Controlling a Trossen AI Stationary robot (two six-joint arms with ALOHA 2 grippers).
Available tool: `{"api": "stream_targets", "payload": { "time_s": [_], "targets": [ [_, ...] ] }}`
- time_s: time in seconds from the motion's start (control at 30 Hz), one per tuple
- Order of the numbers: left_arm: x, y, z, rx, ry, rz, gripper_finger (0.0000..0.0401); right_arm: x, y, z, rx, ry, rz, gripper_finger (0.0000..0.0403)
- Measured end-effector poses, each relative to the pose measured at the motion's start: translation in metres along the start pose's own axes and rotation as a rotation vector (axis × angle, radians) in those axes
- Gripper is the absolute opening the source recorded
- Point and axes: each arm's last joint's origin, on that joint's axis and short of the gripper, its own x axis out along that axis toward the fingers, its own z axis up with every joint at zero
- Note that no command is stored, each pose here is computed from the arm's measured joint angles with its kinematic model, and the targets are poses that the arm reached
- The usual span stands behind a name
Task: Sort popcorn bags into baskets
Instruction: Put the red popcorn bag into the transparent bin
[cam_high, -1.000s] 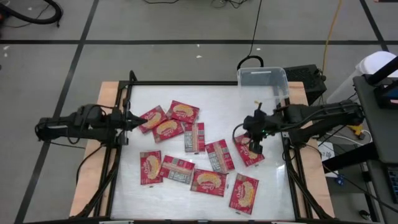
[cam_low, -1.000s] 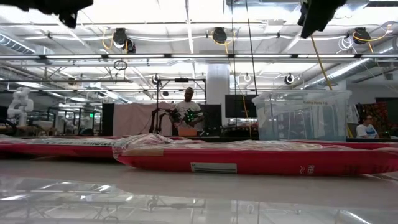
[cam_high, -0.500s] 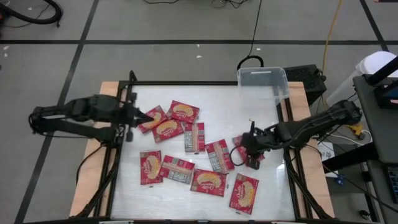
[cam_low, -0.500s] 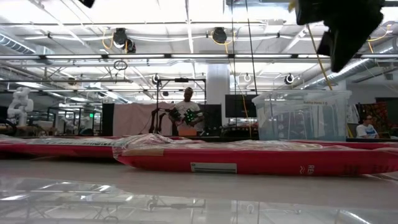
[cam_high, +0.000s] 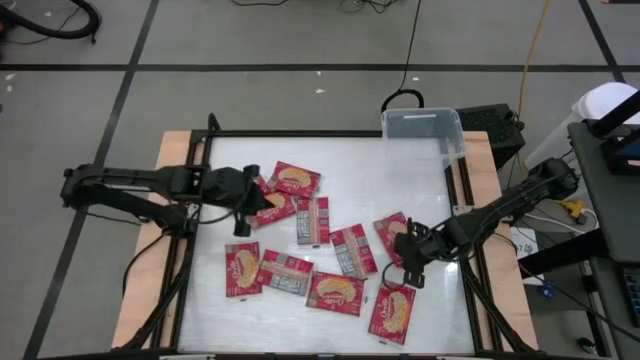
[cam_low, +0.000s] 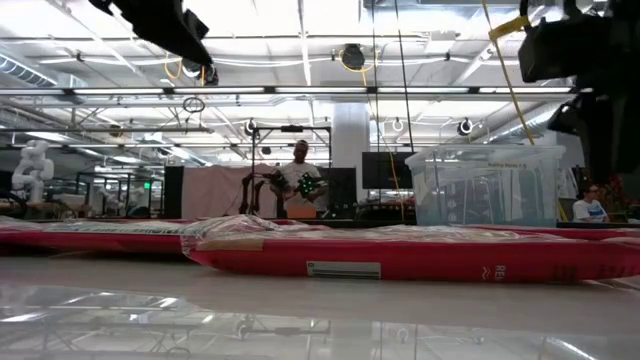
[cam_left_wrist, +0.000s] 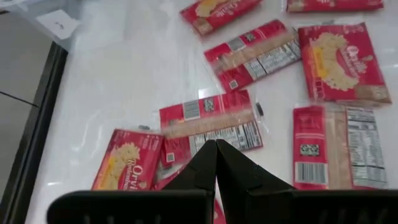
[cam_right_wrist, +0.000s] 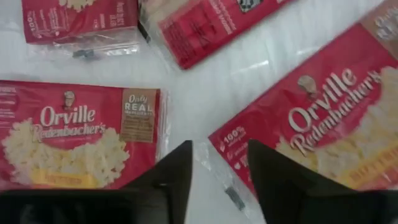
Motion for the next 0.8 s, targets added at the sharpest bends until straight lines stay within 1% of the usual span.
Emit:
{"api": "stream_targets", "payload": {
  "time_s": [0.1, 0.2, 0.3, 0.4, 0.47, 0.57, 0.7, 0.8],
  "targets": [
    [0.012, 0.0, 0.003, 0.029, 0.007, -0.002, 0.0015, 0.008, -0.001, -0.006, -0.082, -0.022, 0.005, 0.019],
    [0.019, 0.0, 0.005, 0.05, -0.001, 0.0, 0.0015, 0.016, -0.004, -0.016, -0.178, -0.018, 0.001, 0.0207],
    [0.025, 0.0, 0.007, 0.057, -0.002, 0.0, 0.0015, 0.024, -0.007, -0.023, -0.252, -0.04, 0.004, 0.0211],
    [0.03, 0.0, 0.008, 0.067, -0.009, 0.002, 0.0014, 0.032, -0.011, -0.029, -0.297, -0.078, -0.002, 0.0201],
    [0.031, 0.0, 0.009, 0.081, -0.011, 0.002, 0.0015, 0.036, -0.014, -0.032, -0.331, -0.098, -0.006, 0.0187],
    [0.033, 0.001, 0.012, 0.09, -0.039, 0.01, 0.0015, 0.04, -0.018, -0.036, -0.372, -0.112, -0.038, 0.015],
    [0.033, 0.001, 0.013, 0.098, -0.055, 0.015, 0.0015, 0.044, -0.022, -0.04, -0.4, -0.119, -0.052, 0.0084],
    [0.033, 0.001, 0.014, 0.089, -0.063, 0.017, 0.0015, 0.047, -0.023, -0.04, -0.402, -0.143, -0.041, 0.0028]
  ]
}}
